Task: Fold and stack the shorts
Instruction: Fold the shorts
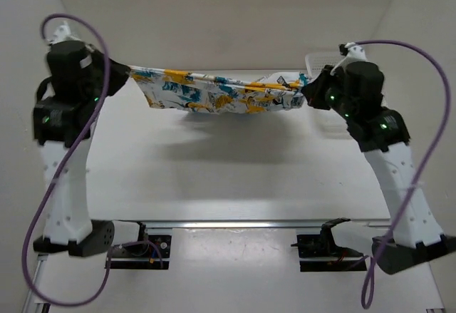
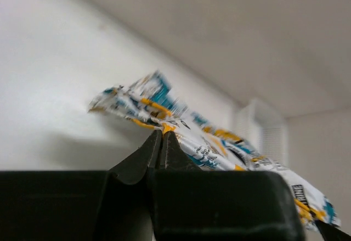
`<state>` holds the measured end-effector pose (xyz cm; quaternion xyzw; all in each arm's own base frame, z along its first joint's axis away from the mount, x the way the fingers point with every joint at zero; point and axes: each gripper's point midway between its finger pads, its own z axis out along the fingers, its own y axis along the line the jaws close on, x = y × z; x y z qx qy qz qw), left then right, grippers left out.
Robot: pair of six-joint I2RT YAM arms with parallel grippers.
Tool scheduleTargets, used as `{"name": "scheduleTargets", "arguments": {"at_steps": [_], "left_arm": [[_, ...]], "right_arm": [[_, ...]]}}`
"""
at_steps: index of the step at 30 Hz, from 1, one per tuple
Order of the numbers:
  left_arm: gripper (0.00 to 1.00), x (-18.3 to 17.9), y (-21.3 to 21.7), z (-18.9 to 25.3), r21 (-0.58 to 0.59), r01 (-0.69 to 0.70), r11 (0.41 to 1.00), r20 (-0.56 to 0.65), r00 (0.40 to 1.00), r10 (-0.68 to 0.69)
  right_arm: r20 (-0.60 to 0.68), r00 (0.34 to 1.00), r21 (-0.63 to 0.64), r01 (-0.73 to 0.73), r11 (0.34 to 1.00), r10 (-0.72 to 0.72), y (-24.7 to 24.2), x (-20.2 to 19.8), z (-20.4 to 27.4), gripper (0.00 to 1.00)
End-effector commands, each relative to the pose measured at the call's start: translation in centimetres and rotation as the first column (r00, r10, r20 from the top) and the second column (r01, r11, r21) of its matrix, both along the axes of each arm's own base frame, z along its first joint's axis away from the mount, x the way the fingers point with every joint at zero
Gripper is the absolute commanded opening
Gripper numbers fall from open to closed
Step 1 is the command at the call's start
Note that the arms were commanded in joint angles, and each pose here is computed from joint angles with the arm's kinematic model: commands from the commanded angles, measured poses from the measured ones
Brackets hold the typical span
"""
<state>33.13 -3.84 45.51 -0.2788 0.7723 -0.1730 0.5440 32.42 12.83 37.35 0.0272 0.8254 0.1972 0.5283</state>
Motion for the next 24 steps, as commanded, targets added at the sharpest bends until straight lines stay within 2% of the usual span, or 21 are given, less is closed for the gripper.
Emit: {"name": "scheduleTargets", "arguments": {"at_steps": [1,2,6,9,11,18,21,22,24], "left_arm": [[0.1,-6.7,3.5,6.7,-0.003,-0.134,0.991,0.2,0.971,0.131],[0.1,-9.0,3.9,9.2,-0.018,-0.148,0.989,0.28,0.949,0.147],[0.1,-14.2,4.8,13.5,-0.054,-0.168,0.984,0.423,0.889,0.175],[0.1,-16.9,5.1,15.2,-0.059,-0.175,0.983,0.48,0.858,0.181],[0.1,-17.4,5.2,15.1,-0.05,-0.176,0.983,0.481,0.858,0.178],[0.1,-15.3,5.7,15.0,-0.029,-0.209,0.977,0.467,0.862,0.199],[0.1,-11.9,5.5,14.0,-0.006,-0.211,0.977,0.427,0.883,0.194],[0.1,-9.6,4.9,12.4,0.01,-0.187,0.982,0.378,0.91,0.17],[0.1,-6.8,4.4,11.7,0.026,-0.168,0.985,0.369,0.918,0.147]], "right_arm": [[0.061,0.998,-0.176,0.042,0.984,-0.032,-4.3,-4.4,2.7,0.0],[0.097,0.995,-0.169,0.021,0.985,-0.005,-4.4,-5.7,4.1,0.0],[0.186,0.981,-0.167,-0.019,0.986,0.05,-4.9,-9.3,7.6,0.0],[0.226,0.973,-0.153,-0.022,0.988,0.056,-5.5,-11.5,9.5,0.0],[0.23,0.972,-0.127,-0.016,0.992,0.046,-5.6,-12.3,10.0,0.0],[0.201,0.979,-0.123,0.071,0.99,-0.045,-7.0,-11.9,9.2,0.0],[0.114,0.991,-0.157,0.084,0.984,-0.067,-6.6,-9.7,6.3,0.0],[0.082,0.993,-0.179,0.101,0.979,-0.088,-6.7,-8.5,5.1,0.0],[0.03,0.993,-0.201,0.12,0.972,-0.116,-6.4,-5.9,2.3,0.0]]}}
